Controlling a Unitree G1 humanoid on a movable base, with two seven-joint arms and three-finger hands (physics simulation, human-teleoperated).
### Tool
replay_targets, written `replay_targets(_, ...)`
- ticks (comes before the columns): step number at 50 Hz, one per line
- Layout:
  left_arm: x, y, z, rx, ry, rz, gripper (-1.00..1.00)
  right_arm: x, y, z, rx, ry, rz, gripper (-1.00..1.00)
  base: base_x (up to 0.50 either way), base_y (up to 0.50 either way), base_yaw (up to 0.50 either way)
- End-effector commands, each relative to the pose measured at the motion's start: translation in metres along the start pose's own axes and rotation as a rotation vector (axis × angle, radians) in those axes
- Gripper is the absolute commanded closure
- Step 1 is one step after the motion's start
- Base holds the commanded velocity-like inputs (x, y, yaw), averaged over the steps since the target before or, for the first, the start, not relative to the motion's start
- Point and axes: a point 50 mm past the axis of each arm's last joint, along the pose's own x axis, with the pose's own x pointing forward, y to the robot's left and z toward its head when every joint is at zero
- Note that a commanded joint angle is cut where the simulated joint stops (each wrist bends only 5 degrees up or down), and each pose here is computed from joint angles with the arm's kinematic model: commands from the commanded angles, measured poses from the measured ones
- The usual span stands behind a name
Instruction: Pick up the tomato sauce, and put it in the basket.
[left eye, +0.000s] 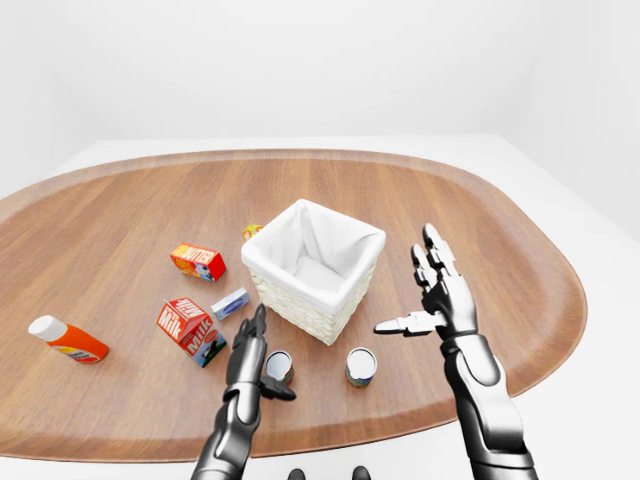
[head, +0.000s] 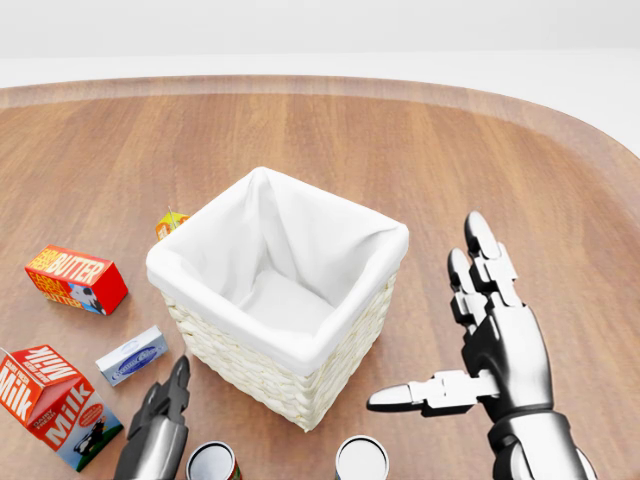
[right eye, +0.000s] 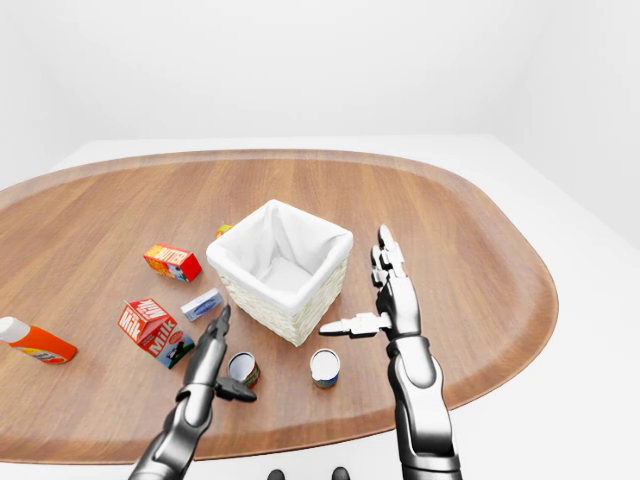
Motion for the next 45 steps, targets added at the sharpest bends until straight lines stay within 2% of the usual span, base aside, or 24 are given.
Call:
replay_targets(1, 0.0009, -0.0005, -0.0015, 0.003, 0.007, 0.000, -0.99, -0.0001, 0.0001, -0.0006, 0.000, 0.003, 0.000, -1.00, 0.00, 0.00, 0.00)
replay_targets(44, 0.0093, -0.0054, -0.0098, 0.019, 0.061, -0.011, -1.00, -0.0004, 0.0004, 0.0009, 0.001, -0.004, 0.001, -1.00, 0.00, 0.00, 0.00)
replay_targets(45, 0.0092, -0.0055, -0.0098, 0.016, 0.061, -0.015, -0.36, -0.0004, 0.0005, 0.0006, 0.001, -0.003, 0.001, -1.00, 0.00, 0.00, 0.00)
